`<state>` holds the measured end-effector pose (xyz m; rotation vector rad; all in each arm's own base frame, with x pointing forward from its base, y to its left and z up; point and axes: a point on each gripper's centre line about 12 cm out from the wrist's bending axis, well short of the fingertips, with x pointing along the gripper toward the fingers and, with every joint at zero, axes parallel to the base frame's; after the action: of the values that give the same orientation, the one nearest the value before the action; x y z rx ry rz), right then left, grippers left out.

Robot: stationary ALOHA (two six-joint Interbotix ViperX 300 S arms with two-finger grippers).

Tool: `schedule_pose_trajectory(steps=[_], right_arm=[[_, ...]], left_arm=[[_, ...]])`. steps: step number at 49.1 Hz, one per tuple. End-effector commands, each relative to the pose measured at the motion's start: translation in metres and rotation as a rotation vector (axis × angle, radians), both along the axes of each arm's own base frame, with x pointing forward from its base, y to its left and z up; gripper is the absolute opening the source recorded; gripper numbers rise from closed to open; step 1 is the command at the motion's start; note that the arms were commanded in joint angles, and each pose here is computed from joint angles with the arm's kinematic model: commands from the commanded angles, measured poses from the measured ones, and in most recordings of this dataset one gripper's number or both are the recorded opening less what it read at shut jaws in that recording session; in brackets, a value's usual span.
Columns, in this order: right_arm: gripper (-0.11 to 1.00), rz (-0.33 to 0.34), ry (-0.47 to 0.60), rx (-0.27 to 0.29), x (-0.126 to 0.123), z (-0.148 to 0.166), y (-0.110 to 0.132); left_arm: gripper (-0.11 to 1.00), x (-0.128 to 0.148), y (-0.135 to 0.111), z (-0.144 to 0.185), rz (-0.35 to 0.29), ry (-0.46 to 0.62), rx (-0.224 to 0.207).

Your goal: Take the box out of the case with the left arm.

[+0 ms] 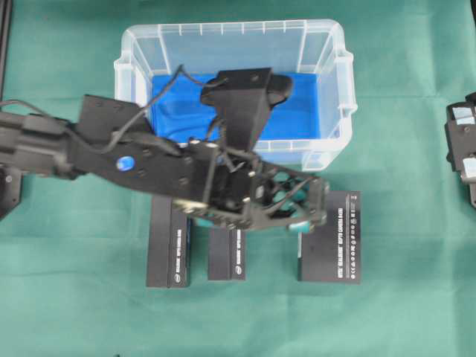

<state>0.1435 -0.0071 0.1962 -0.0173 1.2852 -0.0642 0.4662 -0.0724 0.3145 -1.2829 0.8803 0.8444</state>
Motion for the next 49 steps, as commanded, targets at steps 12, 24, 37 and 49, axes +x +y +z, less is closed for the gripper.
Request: schedule_pose_trajectory(steps=[12, 24, 37, 49], right_arm=[[-0.01, -0.004, -0.025, -0.001, 0.005, 0.008, 0.000], [-0.01, -0.006, -0.020, 0.000, 0.005, 0.008, 0.000], [-0.01, -0.006, -0.022, 0.000, 0.005, 0.008, 0.000], [-0.01, -0.007, -0.020, 0.000, 0.005, 0.008, 0.000]], left_arm=[[0.91, -0.072, -0.005, 0.032, -0.016, -0.028, -0.019], [0.91, -0.126, -0.014, 0.023, -0.022, 0.007, -0.035], [0.91, -0.177, -0.016, 0.010, -0.013, 0.034, -0.056], [0.91, -0.204, -0.015, 0.006, -0.032, 0.032, -0.063]])
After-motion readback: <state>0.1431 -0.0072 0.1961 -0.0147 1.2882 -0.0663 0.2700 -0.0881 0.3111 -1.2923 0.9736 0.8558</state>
